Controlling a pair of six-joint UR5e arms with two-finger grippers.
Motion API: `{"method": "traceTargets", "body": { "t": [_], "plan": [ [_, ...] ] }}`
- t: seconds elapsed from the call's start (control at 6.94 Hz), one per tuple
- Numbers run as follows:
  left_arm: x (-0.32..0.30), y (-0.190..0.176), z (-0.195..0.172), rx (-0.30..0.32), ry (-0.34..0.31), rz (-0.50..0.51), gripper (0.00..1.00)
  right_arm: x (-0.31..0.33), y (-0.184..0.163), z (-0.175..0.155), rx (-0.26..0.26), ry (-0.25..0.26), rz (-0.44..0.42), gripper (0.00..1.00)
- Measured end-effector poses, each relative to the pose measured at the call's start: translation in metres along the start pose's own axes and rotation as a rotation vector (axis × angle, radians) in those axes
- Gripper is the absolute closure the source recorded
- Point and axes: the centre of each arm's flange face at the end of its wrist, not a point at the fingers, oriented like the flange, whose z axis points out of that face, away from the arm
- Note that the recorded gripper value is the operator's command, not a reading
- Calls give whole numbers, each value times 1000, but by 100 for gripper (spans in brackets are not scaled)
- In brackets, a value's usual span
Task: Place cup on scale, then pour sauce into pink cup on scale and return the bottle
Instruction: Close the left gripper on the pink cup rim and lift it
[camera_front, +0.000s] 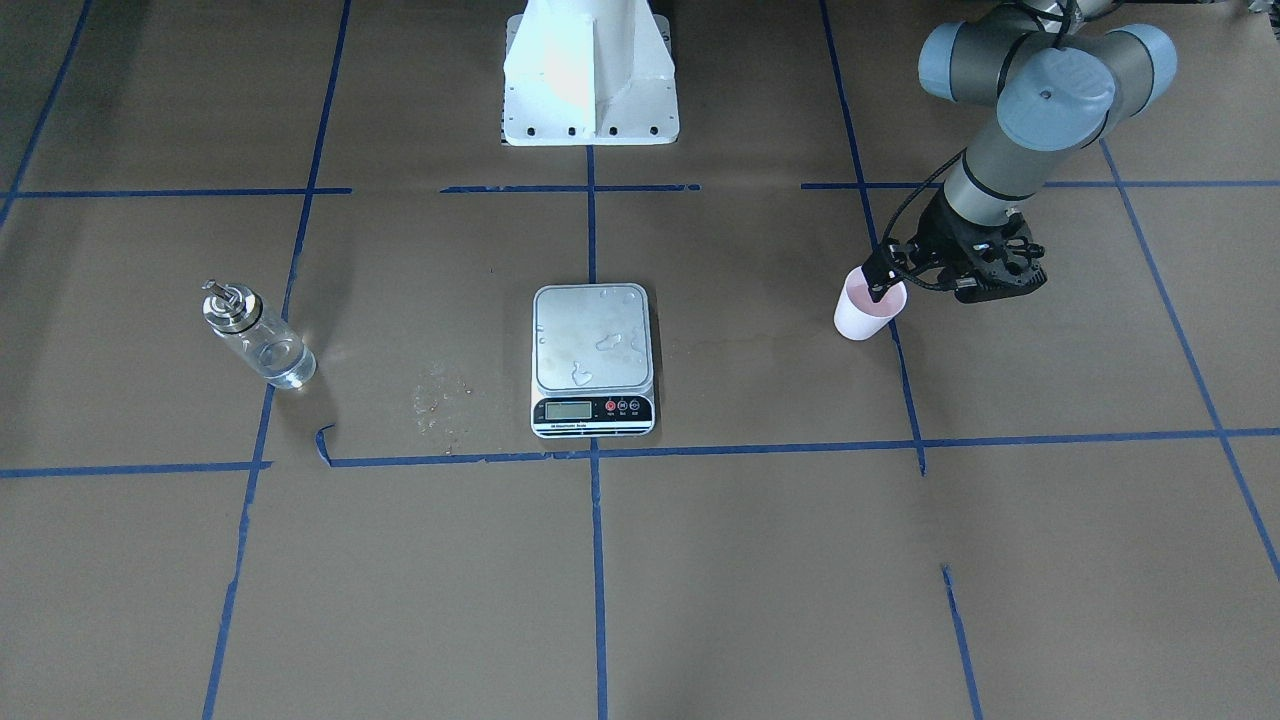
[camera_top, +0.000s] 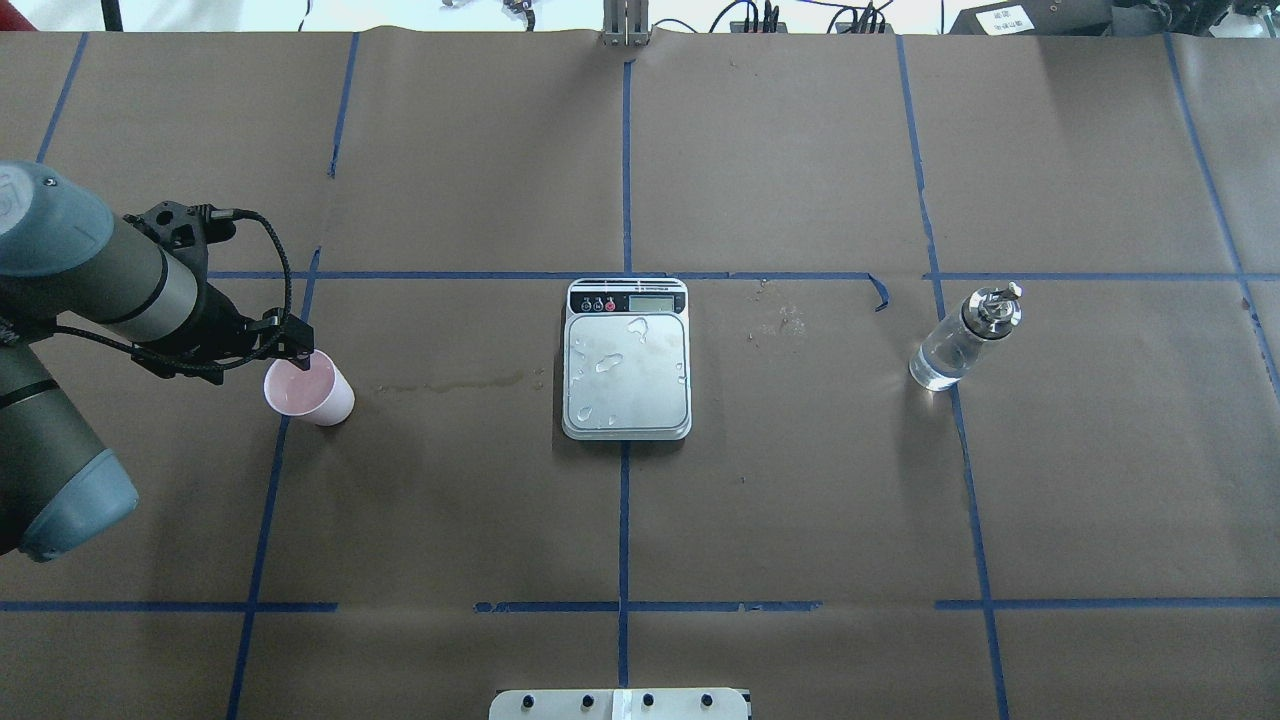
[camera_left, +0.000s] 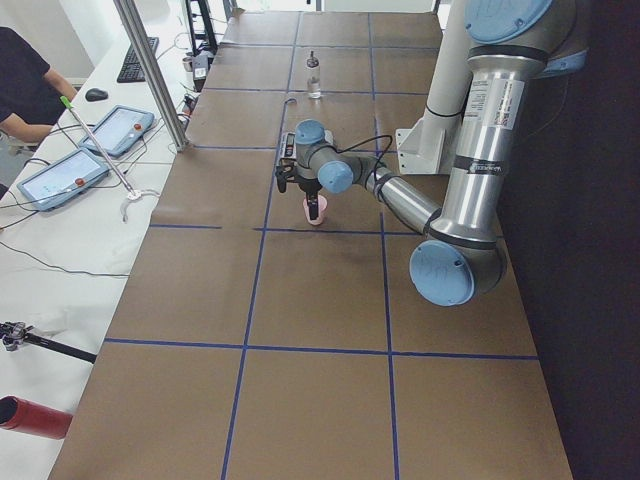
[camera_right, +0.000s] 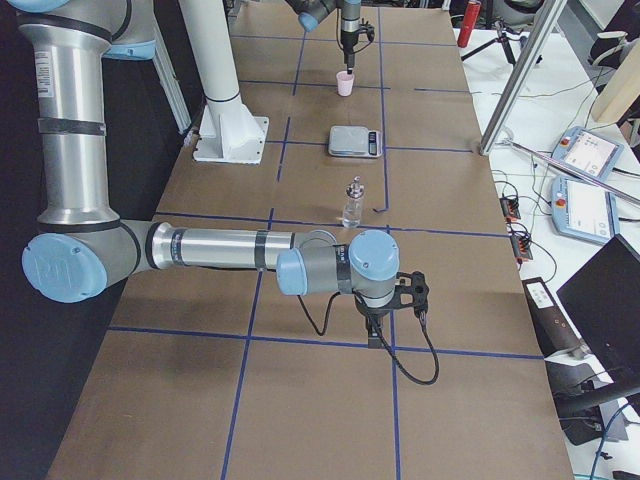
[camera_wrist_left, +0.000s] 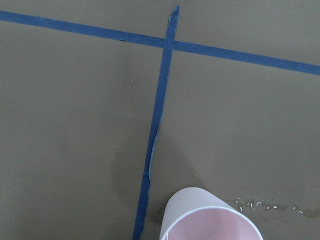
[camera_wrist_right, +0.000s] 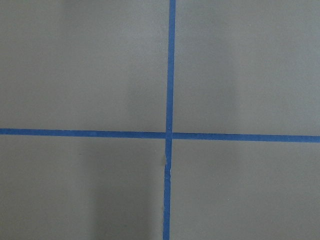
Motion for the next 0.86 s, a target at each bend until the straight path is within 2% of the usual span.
{"method": "traceTargets", "body": {
  "t": [0.29,0.72,0.86],
  "plan": [
    [-9,-1,16,-6,-3,1,4,-1,-1,-1,1,0,-2,0],
    [-8,0,20,-9,4,9,4,-2,-2,-1,2,-8,-4,0],
    [-7,3,21,-13,5,14,11,-2,-1,0,0,-11,-3,0]
  ]
}}
